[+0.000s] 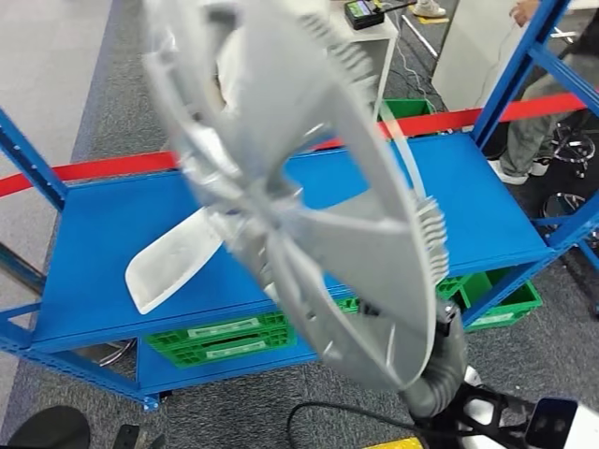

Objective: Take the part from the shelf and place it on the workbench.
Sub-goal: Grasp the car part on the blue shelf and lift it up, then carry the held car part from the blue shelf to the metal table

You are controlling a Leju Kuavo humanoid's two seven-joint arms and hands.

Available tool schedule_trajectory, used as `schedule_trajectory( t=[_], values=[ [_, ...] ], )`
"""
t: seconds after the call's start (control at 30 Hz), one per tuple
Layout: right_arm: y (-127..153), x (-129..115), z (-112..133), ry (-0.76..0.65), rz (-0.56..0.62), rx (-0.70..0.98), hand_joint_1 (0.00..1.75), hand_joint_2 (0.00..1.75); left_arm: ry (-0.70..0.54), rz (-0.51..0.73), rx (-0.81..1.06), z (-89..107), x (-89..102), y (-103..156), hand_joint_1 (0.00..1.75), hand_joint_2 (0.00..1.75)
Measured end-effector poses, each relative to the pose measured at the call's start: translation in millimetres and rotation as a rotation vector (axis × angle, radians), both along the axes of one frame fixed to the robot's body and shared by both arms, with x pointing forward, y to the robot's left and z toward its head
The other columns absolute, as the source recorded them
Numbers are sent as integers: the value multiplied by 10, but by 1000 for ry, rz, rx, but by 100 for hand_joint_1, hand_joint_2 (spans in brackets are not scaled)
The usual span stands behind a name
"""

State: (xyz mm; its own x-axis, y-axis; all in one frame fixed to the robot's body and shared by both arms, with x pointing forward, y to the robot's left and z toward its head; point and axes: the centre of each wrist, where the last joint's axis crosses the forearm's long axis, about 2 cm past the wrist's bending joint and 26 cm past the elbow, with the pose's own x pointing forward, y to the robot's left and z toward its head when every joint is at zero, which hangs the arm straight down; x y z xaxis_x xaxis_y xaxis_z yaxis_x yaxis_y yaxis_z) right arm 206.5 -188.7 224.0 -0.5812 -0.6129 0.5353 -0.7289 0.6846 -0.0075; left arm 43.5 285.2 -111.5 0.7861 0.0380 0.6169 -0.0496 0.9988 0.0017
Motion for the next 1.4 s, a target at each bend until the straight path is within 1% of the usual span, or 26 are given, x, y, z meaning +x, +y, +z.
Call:
schedule_trajectory(
  t=[0.13, 0.27, 0.4, 0.6, 1.1, 1.4],
  values=[
    [100, -58, -9, 3, 77, -2, 175, 175, 18, 2, -1, -1, -6, 2, 0, 175],
    [172, -93, 5, 14, 156, 49, 175, 175, 57, 5, -2, -3, -25, 3, 0, 175],
    [210, -103, 27, 13, 190, 78, 175, 175, 83, 10, 0, -5, -49, 12, 0, 175],
    [242, -126, 22, 28, 212, 68, 175, 175, 117, 17, 3, -10, -93, 14, 0, 175],
    [226, -150, -29, 23, 217, 52, 175, 175, 127, 18, 10, -10, -86, 46, 0, 175],
    [219, -156, -47, 6, 186, 23, 175, 175, 131, 12, 14, -11, -97, 59, 0, 175]
  ],
)
